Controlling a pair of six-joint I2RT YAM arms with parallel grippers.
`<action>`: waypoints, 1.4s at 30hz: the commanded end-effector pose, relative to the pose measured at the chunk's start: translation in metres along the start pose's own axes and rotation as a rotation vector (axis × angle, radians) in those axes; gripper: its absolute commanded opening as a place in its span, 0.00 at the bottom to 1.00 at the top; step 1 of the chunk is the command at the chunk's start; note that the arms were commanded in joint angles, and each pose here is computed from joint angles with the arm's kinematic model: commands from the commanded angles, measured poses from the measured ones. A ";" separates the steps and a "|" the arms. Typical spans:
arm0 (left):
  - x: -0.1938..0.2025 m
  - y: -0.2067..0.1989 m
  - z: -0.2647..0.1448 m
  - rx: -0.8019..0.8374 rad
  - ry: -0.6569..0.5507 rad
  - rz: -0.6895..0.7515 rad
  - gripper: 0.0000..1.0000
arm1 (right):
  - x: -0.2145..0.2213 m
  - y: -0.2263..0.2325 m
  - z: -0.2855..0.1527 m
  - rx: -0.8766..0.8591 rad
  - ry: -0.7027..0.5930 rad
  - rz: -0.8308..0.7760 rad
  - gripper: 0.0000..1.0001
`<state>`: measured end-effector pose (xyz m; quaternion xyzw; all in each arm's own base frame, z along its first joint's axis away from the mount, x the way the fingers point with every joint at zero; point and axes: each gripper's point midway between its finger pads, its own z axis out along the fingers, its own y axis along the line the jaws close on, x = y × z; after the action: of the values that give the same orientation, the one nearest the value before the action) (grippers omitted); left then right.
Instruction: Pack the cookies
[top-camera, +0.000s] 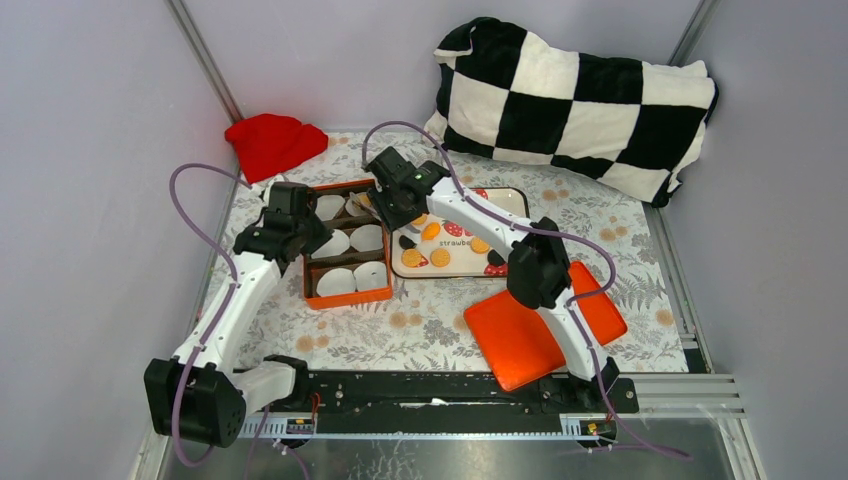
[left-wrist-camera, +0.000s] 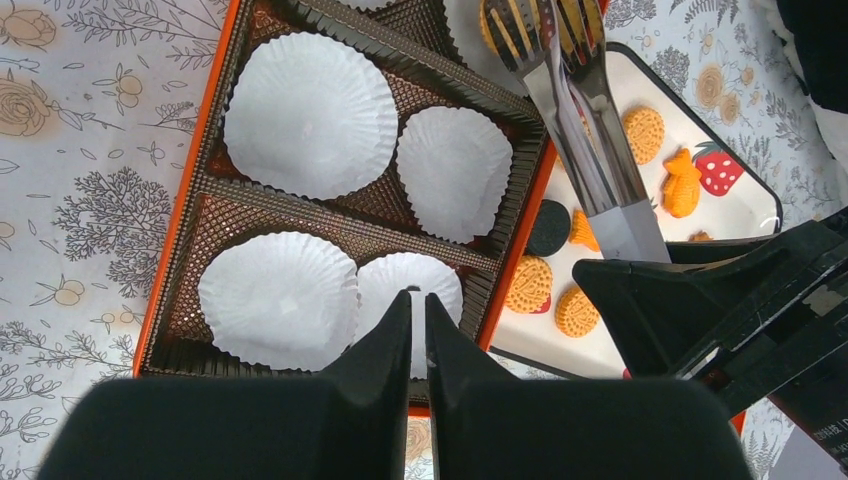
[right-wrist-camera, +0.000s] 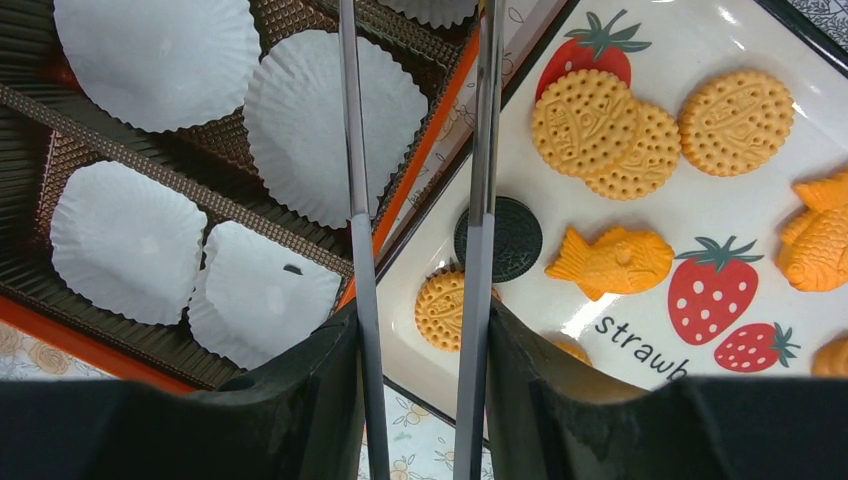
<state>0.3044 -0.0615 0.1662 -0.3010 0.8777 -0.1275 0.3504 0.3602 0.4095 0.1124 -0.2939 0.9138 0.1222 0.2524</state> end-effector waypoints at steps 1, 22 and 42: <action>0.001 0.010 0.004 -0.027 -0.006 0.016 0.12 | -0.020 0.004 -0.009 -0.005 -0.077 -0.009 0.17; 0.012 -0.004 0.005 0.072 0.045 0.048 0.14 | -0.044 0.008 -0.044 -0.032 -0.206 0.009 0.53; 0.021 -0.012 0.010 0.113 0.093 0.040 0.14 | 0.080 -0.047 -0.090 0.143 -0.099 0.032 0.50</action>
<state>0.2990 -0.0816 0.1553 -0.2635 0.8923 -0.1714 0.3241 0.2905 0.2977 0.1591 -0.2571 0.9099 0.0896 0.3130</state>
